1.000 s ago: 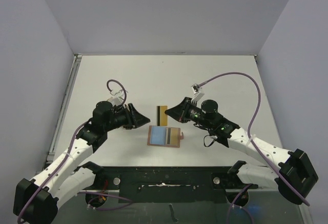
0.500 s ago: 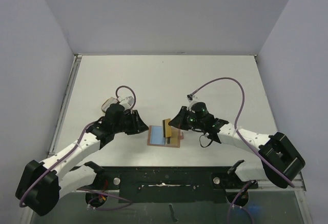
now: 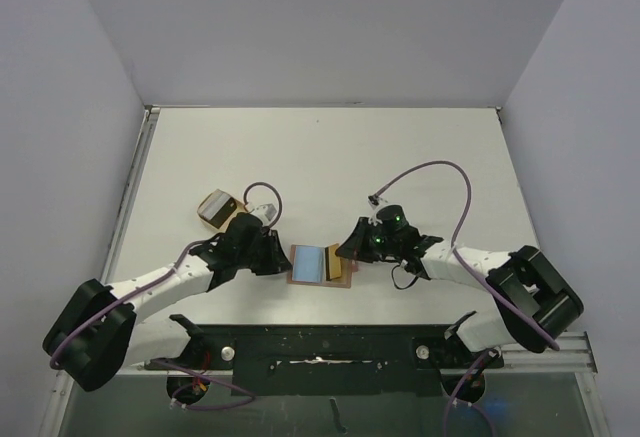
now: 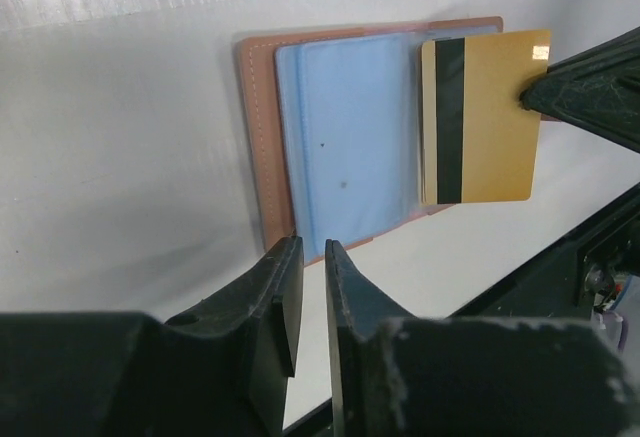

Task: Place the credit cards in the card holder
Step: Insert the credit card into the card holder.

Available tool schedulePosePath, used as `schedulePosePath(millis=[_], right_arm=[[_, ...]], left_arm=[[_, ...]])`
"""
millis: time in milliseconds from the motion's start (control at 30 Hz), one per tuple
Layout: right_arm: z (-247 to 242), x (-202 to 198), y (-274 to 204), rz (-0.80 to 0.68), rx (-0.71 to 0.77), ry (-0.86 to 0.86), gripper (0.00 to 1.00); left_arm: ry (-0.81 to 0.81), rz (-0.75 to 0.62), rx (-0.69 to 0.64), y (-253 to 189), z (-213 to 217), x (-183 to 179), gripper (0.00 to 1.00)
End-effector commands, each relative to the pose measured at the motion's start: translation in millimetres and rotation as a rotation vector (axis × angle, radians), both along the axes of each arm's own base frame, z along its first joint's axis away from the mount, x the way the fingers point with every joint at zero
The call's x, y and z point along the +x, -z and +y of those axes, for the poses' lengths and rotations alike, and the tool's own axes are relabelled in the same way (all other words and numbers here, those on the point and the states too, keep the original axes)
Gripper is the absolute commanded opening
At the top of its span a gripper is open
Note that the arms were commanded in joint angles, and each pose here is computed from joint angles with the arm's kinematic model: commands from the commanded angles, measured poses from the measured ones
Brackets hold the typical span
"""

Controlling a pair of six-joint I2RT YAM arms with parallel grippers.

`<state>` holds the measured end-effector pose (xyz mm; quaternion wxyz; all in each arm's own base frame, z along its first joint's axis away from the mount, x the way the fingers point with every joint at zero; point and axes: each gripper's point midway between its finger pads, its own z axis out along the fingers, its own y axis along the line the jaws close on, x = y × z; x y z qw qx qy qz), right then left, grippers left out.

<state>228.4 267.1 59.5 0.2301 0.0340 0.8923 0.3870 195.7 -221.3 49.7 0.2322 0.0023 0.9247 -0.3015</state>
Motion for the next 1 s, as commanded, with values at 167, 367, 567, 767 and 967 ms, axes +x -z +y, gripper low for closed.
schedulePosePath(millis=[167, 367, 567, 767, 967], right_arm=[[9.0, 3.0, -0.7, -0.001, 0.089, -0.041, 0.00], [10.2, 4.4, 0.3, -0.002, 0.097, -0.044, 0.00], [7.9, 2.8, 6.5, 0.007, 0.097, -0.045, 0.00], [2.4, 4.5, 15.3, 0.016, 0.081, -0.037, 0.00], [0.7, 5.6, 22.9, 0.024, 0.071, -0.026, 0.00]], left_arm=[[-0.003, -0.034, -0.008, 9.5, -9.1, 9.8, 0.08], [0.004, -0.007, 0.032, 22.3, -5.5, 6.4, 0.06], [0.009, 0.008, 0.044, 27.6, -5.1, 4.5, 0.06], [0.017, 0.011, 0.049, 28.6, -6.6, 4.4, 0.05], [0.024, 0.018, 0.039, 29.1, -10.7, 2.4, 0.05]])
